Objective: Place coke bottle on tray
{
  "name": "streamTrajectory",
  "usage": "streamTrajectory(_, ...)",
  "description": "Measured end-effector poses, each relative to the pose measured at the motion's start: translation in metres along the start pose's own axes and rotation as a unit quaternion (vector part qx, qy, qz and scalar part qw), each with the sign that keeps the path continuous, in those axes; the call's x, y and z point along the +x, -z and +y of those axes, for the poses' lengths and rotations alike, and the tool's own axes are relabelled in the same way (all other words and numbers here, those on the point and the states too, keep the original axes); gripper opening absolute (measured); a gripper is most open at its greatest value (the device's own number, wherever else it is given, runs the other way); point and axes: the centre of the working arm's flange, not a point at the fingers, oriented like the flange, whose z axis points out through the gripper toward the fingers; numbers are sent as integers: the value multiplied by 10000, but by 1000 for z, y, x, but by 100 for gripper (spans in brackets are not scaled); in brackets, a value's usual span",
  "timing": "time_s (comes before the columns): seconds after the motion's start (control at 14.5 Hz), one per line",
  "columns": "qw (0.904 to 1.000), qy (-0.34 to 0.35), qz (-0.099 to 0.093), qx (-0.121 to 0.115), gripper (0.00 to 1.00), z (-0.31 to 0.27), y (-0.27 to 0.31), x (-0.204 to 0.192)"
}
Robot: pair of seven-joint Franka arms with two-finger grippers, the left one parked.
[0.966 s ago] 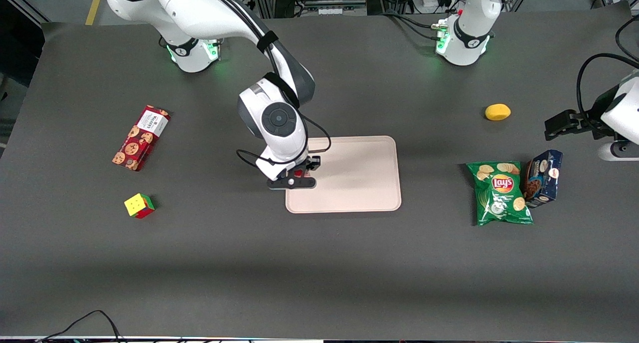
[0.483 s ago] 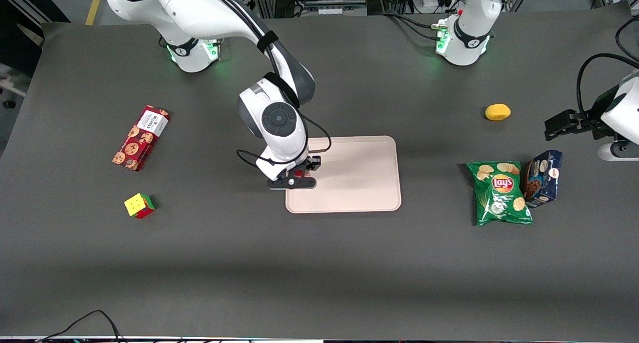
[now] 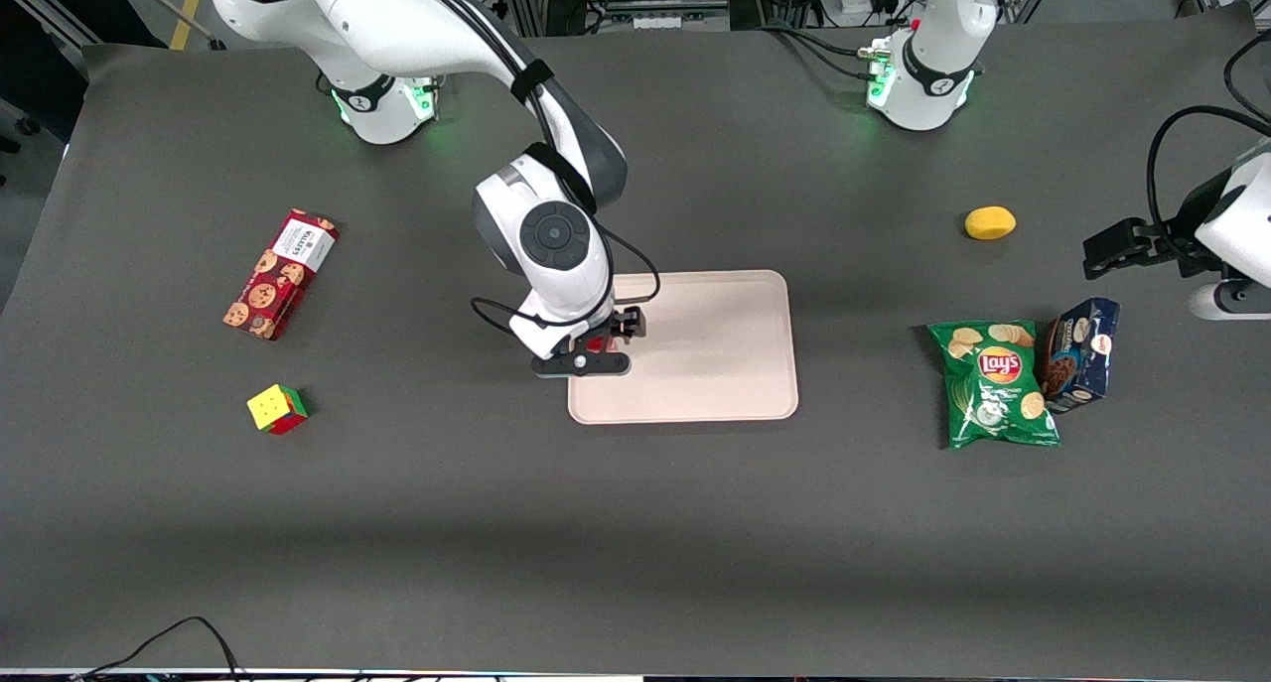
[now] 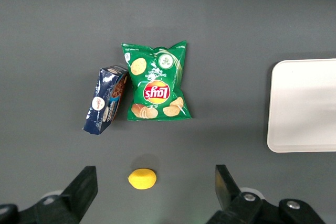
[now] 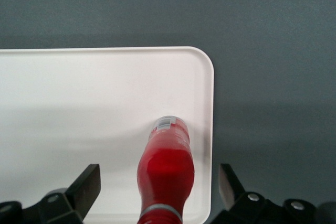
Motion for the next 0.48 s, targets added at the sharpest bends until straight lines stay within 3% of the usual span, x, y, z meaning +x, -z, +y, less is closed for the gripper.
streamTrajectory(0.28, 9999, -10, 78, 63, 100, -1, 9, 4)
streamTrajectory(0.48, 9991, 280, 244, 195, 100, 8, 68, 13)
